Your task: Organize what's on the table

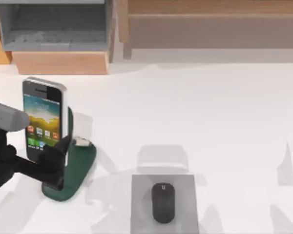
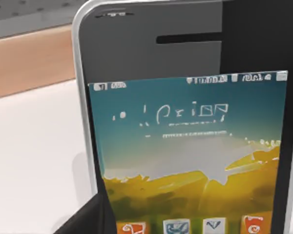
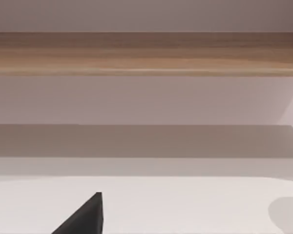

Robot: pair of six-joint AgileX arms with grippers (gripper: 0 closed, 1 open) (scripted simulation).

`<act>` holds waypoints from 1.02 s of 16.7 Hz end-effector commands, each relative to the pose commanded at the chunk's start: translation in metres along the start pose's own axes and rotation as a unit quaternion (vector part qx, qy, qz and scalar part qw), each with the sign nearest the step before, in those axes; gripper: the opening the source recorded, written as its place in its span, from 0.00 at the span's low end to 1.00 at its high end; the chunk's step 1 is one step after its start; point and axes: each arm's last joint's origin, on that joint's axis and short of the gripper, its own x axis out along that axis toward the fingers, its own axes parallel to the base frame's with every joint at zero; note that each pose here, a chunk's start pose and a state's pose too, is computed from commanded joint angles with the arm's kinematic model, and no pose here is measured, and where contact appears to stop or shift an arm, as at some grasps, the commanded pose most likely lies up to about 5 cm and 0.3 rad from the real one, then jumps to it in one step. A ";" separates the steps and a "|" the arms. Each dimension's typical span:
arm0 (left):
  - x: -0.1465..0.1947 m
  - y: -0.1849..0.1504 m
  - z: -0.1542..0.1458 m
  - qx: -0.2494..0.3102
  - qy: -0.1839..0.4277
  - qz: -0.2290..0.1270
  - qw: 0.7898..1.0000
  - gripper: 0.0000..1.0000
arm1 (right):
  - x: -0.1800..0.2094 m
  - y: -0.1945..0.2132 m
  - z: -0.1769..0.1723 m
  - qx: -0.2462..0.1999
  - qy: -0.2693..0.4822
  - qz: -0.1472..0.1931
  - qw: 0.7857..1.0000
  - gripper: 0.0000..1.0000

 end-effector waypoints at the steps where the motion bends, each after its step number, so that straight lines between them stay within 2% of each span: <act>1: 0.000 0.000 0.000 0.000 0.000 0.001 1.000 1.00 | 0.000 0.000 0.000 0.000 0.000 0.000 1.000 1.00; 3: -0.002 0.003 -0.003 -0.003 -0.009 0.009 1.000 1.00 | 0.000 0.000 0.000 0.000 0.000 0.000 1.000 1.00; 10: -0.017 0.020 -0.027 -0.022 -0.091 0.081 0.992 1.00 | 0.000 0.000 0.000 0.000 0.000 0.000 1.000 1.00; 17: -0.026 0.034 -0.052 -0.032 -0.172 0.159 0.972 1.00 | 0.000 0.000 0.000 0.000 0.000 0.000 1.000 1.00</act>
